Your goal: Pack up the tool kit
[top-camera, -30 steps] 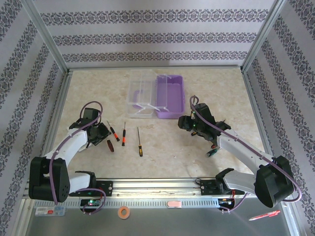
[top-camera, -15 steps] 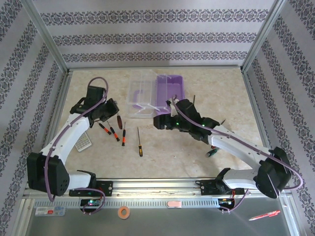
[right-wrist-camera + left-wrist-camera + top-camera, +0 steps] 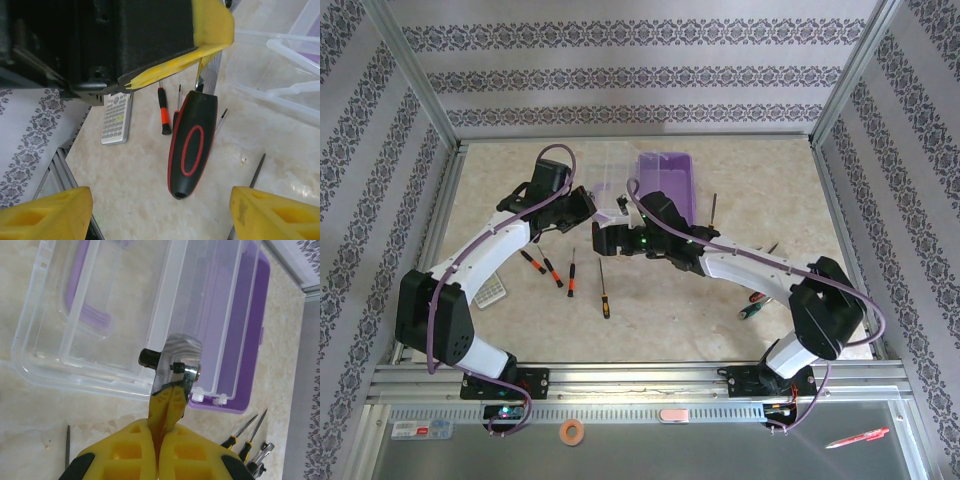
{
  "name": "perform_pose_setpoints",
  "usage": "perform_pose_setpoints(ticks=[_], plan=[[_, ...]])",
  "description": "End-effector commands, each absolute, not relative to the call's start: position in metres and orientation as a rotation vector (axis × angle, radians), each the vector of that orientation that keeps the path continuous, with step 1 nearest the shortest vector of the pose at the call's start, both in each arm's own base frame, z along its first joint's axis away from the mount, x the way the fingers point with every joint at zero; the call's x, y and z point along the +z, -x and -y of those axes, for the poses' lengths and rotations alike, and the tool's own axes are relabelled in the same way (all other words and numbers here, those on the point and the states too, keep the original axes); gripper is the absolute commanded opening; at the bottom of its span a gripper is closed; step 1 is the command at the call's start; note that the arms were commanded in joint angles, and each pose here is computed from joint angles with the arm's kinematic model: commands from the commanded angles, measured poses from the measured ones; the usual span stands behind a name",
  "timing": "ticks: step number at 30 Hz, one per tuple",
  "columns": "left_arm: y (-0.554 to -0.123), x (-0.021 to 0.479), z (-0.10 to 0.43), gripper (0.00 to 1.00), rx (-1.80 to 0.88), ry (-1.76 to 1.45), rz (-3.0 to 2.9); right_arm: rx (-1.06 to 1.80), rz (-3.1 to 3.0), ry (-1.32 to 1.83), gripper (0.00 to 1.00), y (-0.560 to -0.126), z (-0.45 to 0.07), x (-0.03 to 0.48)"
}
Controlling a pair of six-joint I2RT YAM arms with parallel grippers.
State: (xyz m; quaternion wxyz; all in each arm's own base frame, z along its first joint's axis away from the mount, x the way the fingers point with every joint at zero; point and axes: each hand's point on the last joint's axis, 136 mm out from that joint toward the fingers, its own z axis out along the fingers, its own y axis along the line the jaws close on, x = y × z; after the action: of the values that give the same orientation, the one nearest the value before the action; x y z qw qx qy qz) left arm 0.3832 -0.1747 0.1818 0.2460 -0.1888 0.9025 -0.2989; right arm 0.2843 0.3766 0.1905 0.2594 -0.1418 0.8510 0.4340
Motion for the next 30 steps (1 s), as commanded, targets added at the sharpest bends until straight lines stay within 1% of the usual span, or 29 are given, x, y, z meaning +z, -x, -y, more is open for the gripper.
perform_pose_setpoints(ticks=[1, 4, 6, 11, 14, 16, 23, 24, 25, 29, 30], plan=[[-0.392, 0.206, 0.187, 0.00, -0.917, 0.491, -2.371, 1.170, -2.312, 0.335, 0.70, -0.295, -0.386, 0.190], [-0.389, 0.205, 0.189, 0.00, -0.931, 0.495, -2.366, 1.155, -2.342, 0.329, 0.67, -0.300, -0.392, 0.179], [-0.387, 0.203, 0.190, 0.00, -0.942, 0.497, -2.367, 1.159, -2.351, 0.328, 0.63, -0.304, -0.397, 0.176], [-0.382, 0.196, 0.191, 0.00, -0.962, 0.501, -2.369, 1.148, -2.376, 0.320, 0.46, -0.312, -0.405, 0.168], [-0.379, 0.194, 0.192, 0.00, -0.982, 0.504, -2.360, 1.155, -2.378, 0.312, 0.42, -0.314, -0.408, 0.165], [-0.378, 0.193, 0.192, 0.00, -0.992, 0.507, -2.359, 1.158, -2.382, 0.305, 0.36, -0.315, -0.409, 0.162], [-0.377, 0.194, 0.195, 0.00, -1.020, 0.506, -2.350, 1.162, -2.389, 0.302, 0.34, -0.316, -0.411, 0.157], [-0.376, 0.194, 0.195, 0.00, -1.028, 0.507, -2.349, 1.168, -2.391, 0.304, 0.25, -0.316, -0.412, 0.157], [-0.376, 0.194, 0.195, 0.00, -1.031, 0.508, -2.348, 1.167, -2.393, 0.301, 0.19, -0.316, -0.412, 0.157], [-0.375, 0.193, 0.194, 0.01, -1.028, 0.509, -2.345, 1.153, -2.390, 0.286, 0.14, -0.314, -0.410, 0.159], [-0.375, 0.194, 0.194, 0.06, -1.027, 0.506, -2.341, 1.149, -2.386, 0.285, 0.12, -0.313, -0.408, 0.160]])
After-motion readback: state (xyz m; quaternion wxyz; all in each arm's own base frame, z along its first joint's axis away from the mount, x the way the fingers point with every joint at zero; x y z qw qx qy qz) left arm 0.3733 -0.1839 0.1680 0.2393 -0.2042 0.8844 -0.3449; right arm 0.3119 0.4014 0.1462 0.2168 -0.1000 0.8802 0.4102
